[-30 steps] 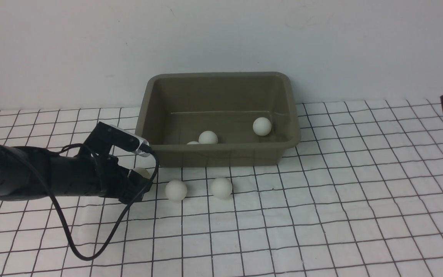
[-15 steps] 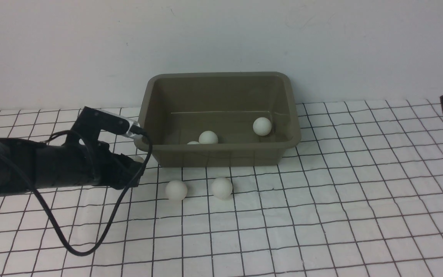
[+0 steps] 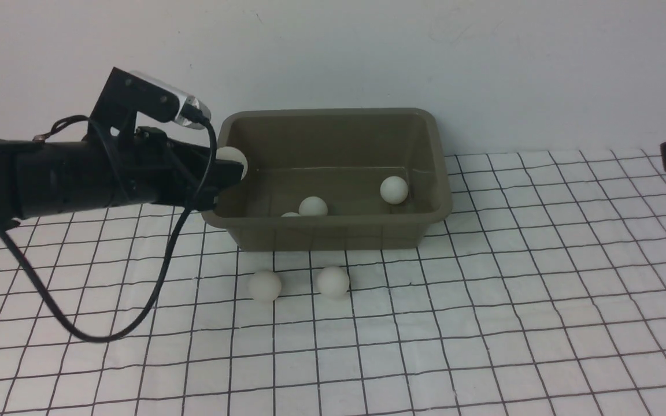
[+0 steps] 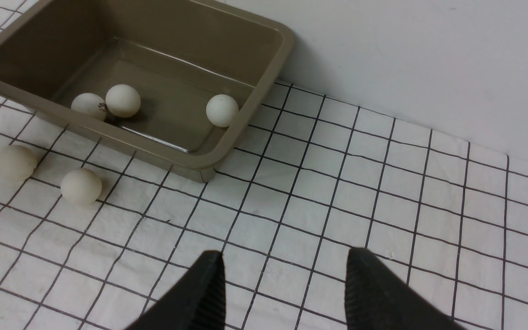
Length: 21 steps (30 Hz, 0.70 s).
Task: Put the table tennis balls into the box on the white checkered tablecloth.
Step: 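Drop the ball into the bin, then reach for and grasp a ping pong ball on the table beside the basket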
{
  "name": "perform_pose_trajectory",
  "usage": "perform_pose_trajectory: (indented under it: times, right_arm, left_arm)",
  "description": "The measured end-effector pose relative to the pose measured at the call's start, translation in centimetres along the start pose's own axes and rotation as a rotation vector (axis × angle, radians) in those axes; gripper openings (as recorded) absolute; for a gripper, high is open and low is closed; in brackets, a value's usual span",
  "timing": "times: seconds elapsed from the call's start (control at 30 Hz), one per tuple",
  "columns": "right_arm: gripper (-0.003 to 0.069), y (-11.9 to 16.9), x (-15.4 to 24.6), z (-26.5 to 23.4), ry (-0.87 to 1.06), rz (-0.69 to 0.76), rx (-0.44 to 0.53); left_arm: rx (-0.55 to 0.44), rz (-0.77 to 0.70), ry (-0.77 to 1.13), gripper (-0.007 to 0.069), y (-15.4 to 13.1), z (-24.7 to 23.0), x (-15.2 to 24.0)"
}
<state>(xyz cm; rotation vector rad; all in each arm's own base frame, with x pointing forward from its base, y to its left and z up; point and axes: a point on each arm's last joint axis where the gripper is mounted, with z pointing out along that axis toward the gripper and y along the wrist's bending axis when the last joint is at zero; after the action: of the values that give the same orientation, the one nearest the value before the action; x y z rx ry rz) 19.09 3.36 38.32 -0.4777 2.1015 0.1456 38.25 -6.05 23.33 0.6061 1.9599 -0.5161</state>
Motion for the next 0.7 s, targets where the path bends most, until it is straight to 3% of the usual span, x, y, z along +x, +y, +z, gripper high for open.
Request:
perform_pose_trajectory:
  times: [0.37, 0.5, 0.7]
  right_arm:
    - [0.0335, 0.0, 0.0, 0.0, 0.0, 0.0, 0.0]
    - [0.0335, 0.0, 0.0, 0.0, 0.0, -0.002, 0.0]
    - [0.0335, 0.0, 0.0, 0.0, 0.0, -0.003, 0.0]
  left_arm:
    - [0.073, -0.129, 0.083, 0.0475, 1.7, 3.6, 1.6]
    - [0.091, -0.121, 0.133, 0.0456, 1.3, 2.2, 0.6]
    - [0.126, -0.095, 0.214, 0.0345, -0.4, -2.2, -2.0]
